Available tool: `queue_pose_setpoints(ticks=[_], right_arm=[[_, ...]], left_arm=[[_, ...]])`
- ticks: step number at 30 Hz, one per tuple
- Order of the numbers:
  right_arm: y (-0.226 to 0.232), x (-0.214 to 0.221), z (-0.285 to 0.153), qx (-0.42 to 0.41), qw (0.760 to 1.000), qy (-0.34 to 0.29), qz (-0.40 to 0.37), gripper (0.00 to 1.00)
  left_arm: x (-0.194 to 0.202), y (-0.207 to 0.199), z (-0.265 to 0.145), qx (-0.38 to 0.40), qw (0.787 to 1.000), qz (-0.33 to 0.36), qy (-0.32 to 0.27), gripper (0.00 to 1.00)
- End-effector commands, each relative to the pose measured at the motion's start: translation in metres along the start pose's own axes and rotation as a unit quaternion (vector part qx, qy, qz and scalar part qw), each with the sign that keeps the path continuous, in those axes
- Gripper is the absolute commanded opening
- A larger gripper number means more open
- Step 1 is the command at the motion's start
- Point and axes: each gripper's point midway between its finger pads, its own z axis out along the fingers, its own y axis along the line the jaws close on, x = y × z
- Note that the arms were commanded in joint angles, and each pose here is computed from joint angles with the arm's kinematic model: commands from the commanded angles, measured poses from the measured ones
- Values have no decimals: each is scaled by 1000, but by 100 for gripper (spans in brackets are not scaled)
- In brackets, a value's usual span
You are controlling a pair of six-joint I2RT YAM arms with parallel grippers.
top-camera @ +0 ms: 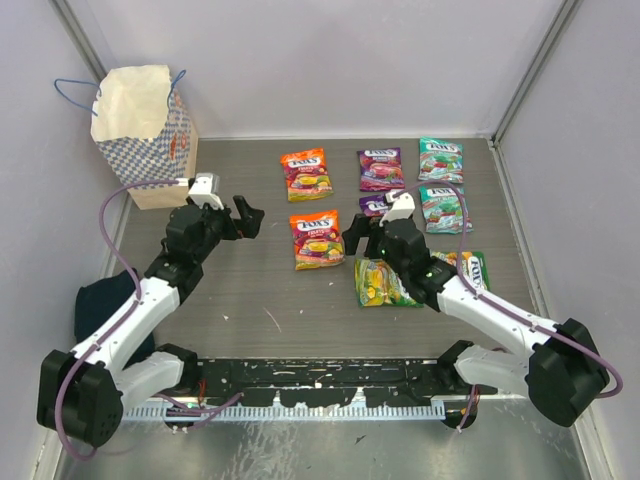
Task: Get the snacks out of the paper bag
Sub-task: Reset both arms
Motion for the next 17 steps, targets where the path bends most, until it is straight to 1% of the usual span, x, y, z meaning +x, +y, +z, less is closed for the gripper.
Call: queue_pose_setpoints(ticks=[1,17], right_arm=[[18,-36,-1,-28,998,-46,-12,100],[10,-41,0,-13,998,-46,-43,100]], left_arm=[[-25,4,2,-15,998,25,-48,98],[-29,9,-7,-32,997,34,-53,98]])
